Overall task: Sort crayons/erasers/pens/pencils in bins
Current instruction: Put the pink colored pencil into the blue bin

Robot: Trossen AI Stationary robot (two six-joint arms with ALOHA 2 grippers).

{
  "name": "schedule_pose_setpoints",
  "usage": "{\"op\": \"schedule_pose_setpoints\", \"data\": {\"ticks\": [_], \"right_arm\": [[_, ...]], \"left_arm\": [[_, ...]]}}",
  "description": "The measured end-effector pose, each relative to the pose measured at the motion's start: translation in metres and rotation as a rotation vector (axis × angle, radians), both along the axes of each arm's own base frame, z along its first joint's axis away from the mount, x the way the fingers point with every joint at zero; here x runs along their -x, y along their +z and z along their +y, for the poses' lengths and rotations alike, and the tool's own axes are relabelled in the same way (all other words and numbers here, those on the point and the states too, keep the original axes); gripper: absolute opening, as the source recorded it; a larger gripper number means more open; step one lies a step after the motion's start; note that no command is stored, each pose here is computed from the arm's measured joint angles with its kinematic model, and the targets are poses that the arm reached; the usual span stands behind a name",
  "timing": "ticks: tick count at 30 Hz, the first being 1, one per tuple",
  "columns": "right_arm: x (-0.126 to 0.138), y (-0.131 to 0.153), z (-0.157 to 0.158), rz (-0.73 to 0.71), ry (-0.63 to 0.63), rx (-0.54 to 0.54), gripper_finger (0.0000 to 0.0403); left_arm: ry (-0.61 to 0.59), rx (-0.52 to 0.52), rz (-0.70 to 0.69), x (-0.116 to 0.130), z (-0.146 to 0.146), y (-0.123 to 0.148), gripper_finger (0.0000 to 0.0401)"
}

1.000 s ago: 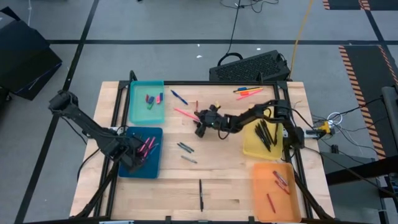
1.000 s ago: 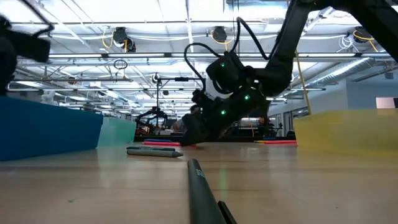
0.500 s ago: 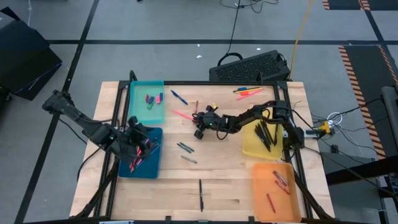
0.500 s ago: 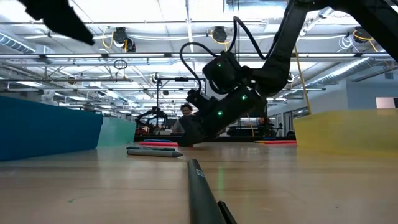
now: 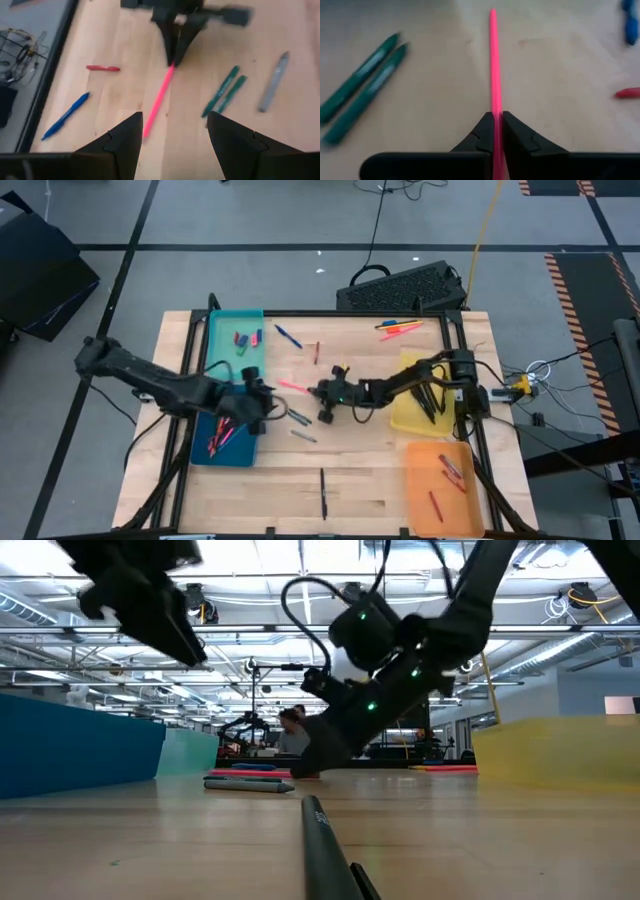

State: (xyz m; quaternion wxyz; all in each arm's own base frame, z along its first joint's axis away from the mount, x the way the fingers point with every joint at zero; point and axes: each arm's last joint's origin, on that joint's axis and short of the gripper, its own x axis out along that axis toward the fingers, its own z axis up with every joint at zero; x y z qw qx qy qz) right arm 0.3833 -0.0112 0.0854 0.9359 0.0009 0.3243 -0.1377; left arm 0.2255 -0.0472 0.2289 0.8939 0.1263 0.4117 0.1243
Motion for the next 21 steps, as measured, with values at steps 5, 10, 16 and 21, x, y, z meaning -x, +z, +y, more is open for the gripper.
{"op": "schedule_pose_setpoints", "data": {"ticks": [5,10,16,21], "right_arm": [[0.004,0.032,0.020,-0.032,0.043,0.044,0.0014],[0.009,0.055,0.031,-0.059,0.067,0.071,0.0014],[0.013,0.071,0.040,-0.087,0.058,0.107,0.0014],[0.013,0.075,0.042,-0.099,0.062,0.104,0.0014]], "left_arm": [[-0.086,0.039,0.056,-0.031,0.027,-0.019,0.0225],[-0.170,0.055,0.059,-0.052,0.049,-0.036,0.0225],[-0.213,0.086,0.104,-0.060,0.061,-0.045,0.0225],[-0.162,0.121,0.107,-0.064,0.066,-0.041,0.0178]]}}
